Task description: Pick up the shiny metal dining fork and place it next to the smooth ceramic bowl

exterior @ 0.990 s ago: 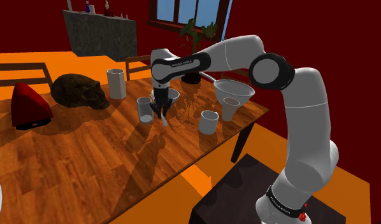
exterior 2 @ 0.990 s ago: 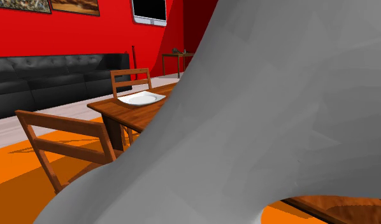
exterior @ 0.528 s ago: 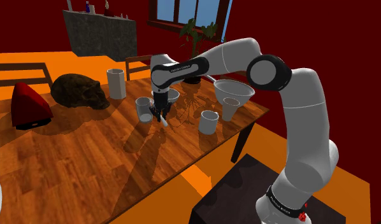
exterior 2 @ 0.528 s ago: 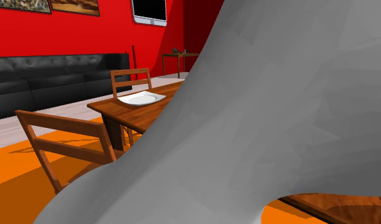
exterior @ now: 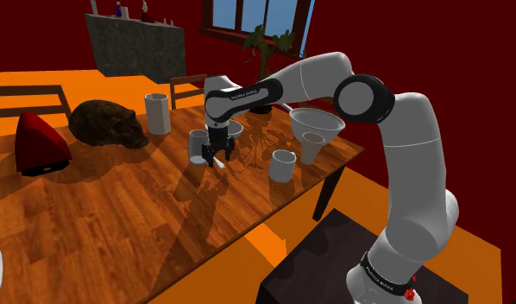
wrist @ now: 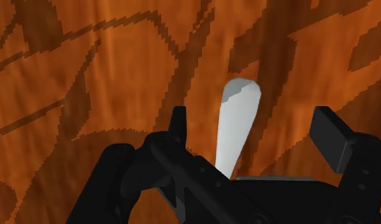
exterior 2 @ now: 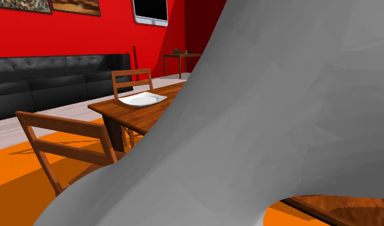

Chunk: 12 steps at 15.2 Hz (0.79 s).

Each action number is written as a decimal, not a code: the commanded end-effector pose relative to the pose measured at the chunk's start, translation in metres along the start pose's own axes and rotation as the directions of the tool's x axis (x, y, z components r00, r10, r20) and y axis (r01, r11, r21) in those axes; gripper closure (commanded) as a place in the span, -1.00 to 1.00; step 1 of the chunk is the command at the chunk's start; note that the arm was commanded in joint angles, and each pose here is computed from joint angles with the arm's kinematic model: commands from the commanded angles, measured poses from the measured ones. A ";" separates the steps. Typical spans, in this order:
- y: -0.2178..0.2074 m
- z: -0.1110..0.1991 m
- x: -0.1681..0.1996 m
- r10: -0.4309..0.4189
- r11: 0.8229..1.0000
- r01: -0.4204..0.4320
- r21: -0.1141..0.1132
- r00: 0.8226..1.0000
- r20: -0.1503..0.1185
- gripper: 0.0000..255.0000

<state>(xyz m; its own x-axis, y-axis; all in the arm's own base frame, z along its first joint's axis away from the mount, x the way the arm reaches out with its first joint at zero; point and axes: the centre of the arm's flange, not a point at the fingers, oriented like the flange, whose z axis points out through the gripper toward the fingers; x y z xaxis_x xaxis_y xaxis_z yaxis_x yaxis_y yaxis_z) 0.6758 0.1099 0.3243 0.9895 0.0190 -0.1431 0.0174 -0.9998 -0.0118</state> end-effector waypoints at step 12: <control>-0.001 -0.048 0.001 0.000 1.000 0.000 0.000 1.000 0.002 -1.00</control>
<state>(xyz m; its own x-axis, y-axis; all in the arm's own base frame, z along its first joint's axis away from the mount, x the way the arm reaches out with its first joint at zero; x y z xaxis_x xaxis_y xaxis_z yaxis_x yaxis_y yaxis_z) 0.6838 0.1102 0.3718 0.9893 0.0190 -0.1450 0.0175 -0.9998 -0.0117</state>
